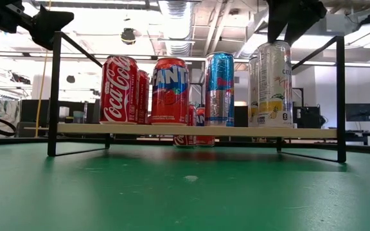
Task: Place canned beverage on shelf
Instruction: Put the top white-yellow soda can on the shelf aligned with the other white-yellow soda can
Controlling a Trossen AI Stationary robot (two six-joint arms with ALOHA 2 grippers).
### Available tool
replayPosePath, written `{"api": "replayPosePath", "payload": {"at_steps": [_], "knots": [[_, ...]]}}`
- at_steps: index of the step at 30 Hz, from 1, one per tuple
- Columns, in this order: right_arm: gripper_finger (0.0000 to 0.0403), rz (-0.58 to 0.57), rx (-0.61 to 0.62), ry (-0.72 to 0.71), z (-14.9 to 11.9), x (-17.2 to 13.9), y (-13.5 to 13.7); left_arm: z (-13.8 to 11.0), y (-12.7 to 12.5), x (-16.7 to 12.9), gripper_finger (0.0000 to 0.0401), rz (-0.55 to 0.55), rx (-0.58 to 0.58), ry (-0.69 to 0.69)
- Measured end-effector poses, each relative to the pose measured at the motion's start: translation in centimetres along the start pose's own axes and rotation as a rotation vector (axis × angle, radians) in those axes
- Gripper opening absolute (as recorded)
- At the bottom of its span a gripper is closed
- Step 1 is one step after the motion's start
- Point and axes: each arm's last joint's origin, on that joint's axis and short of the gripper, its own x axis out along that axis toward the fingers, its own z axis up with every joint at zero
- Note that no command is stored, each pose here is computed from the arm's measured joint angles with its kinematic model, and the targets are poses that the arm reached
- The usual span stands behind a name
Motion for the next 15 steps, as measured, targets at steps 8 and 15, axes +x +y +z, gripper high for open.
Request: {"api": "replayPosePath", "payload": {"at_steps": [8,15], "knots": [[0.0336,0.002,-0.002,-0.002,0.0,0.1,0.0,0.0,0.0,0.0,0.0293,0.000,-0.001,0.000],[0.0331,-0.024,0.002,0.005,-0.2,1.5,-0.1,0.0,0.0,0.0,0.0293,0.000,-0.001,0.000]]}}
